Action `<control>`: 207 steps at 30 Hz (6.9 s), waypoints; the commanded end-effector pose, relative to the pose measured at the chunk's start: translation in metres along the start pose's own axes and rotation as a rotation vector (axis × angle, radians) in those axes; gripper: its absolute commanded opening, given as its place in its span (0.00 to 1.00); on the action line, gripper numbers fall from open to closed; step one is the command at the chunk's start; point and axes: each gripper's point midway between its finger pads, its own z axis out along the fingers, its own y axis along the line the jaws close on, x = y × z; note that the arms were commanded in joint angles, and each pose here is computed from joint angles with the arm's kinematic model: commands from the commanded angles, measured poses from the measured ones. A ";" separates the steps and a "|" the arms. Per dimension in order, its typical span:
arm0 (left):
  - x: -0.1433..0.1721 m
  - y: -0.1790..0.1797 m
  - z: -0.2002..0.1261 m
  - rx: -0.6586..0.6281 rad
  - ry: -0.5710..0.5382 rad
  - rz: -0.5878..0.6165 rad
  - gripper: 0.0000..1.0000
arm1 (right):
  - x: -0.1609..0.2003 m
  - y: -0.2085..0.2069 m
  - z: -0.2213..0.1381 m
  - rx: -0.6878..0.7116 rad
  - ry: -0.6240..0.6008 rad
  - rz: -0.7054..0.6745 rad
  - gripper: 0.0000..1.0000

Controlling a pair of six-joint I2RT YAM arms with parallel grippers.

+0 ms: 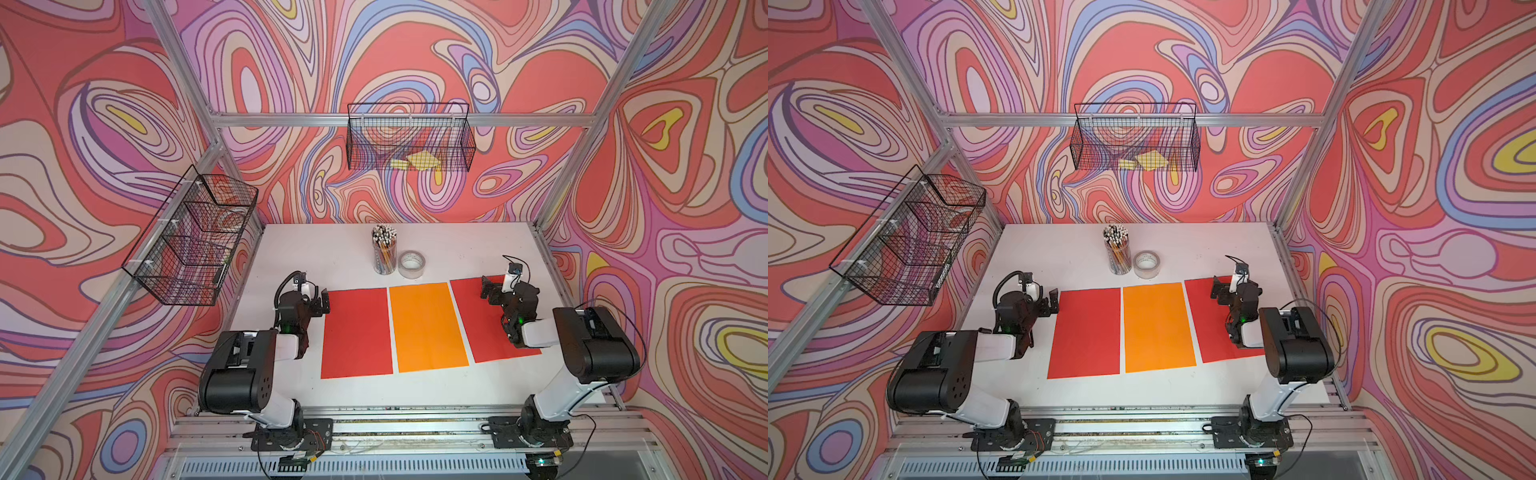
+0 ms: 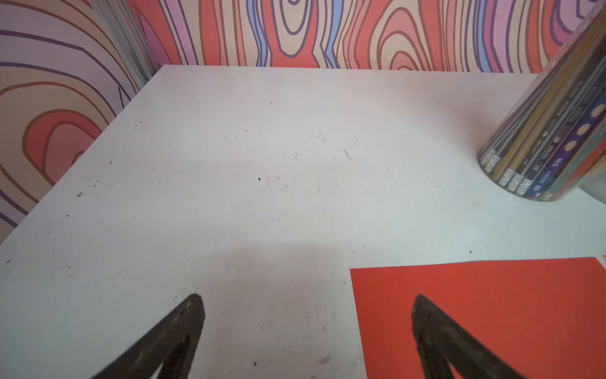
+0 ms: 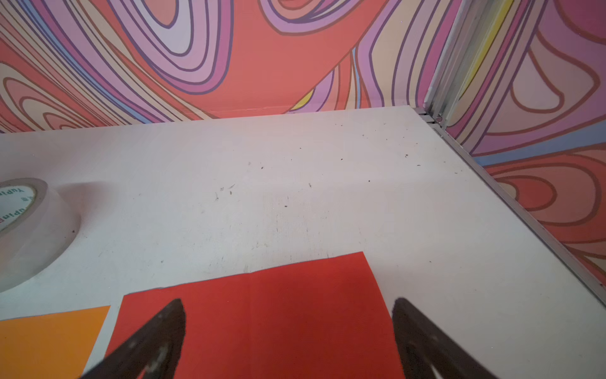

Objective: Fold the rectangular paper in half along the long edge
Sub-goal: Move the paper at the center of the board.

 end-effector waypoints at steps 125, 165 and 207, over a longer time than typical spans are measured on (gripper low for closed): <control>0.127 -0.303 -0.072 0.125 1.067 0.082 0.00 | -0.058 -0.001 -0.085 0.015 0.692 0.419 0.97; 0.083 -0.135 -0.085 0.023 0.999 -0.085 0.43 | 0.041 -0.010 -0.067 0.129 0.951 0.459 0.94; 0.009 -0.178 -0.104 0.296 0.772 -0.295 0.79 | 0.110 0.186 -0.085 -0.123 1.181 0.326 0.90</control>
